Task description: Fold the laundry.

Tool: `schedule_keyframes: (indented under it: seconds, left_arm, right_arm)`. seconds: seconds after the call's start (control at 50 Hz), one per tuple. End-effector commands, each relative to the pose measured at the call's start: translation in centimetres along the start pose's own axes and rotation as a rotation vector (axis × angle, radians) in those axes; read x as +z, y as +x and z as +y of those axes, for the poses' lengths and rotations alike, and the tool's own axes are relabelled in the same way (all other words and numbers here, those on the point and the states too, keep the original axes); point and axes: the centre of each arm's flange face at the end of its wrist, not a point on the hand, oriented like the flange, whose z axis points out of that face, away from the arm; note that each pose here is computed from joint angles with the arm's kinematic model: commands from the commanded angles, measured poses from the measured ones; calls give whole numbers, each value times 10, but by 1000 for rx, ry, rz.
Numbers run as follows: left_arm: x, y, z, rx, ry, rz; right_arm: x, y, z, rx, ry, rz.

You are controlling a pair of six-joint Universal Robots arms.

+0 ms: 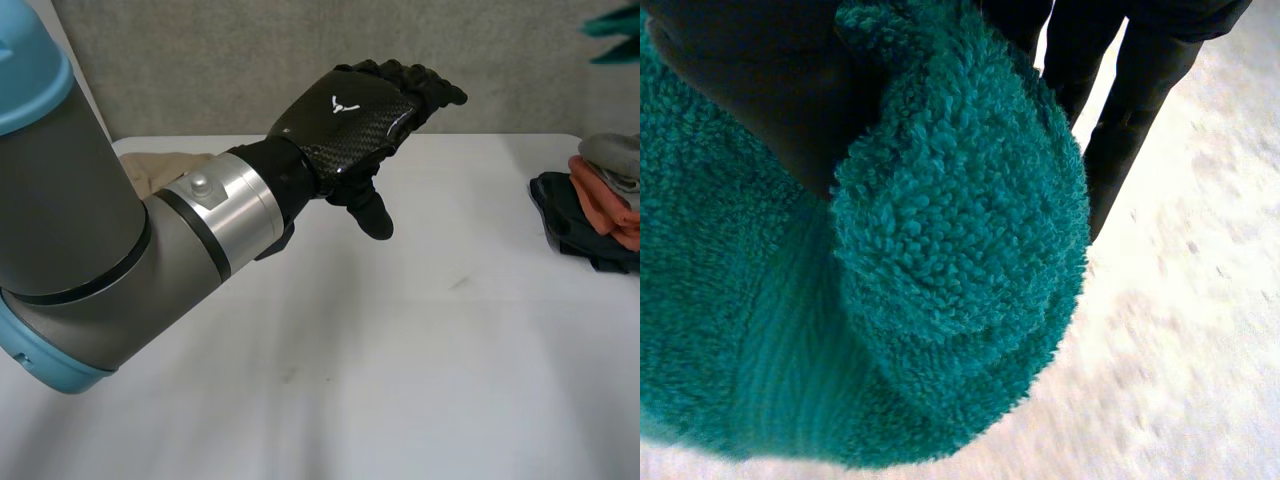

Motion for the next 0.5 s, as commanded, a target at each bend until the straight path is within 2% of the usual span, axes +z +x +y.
schedule_keyframes:
  seconds: [0.02,0.08,0.18,0.28,0.4,0.5]
  left_arm:
    - [0,2,6,-6,-18,4]
    - [0,2,8,-8,-23,5]
    - [0,3,10,-11,-29,9]
    - [0,4,9,-10,-27,10]
    - [-1,7,6,-7,-20,17]
    - [-2,10,5,-8,-16,24]
  right_arm:
    - [-66,41,107,46,-199,-53]
    - [-105,49,149,89,-310,-84]
    - [-138,46,175,93,-389,-108]
    - [-151,69,170,53,-407,-69]
    - [-138,73,147,27,-386,-58]
    - [-130,70,121,81,-439,-17]
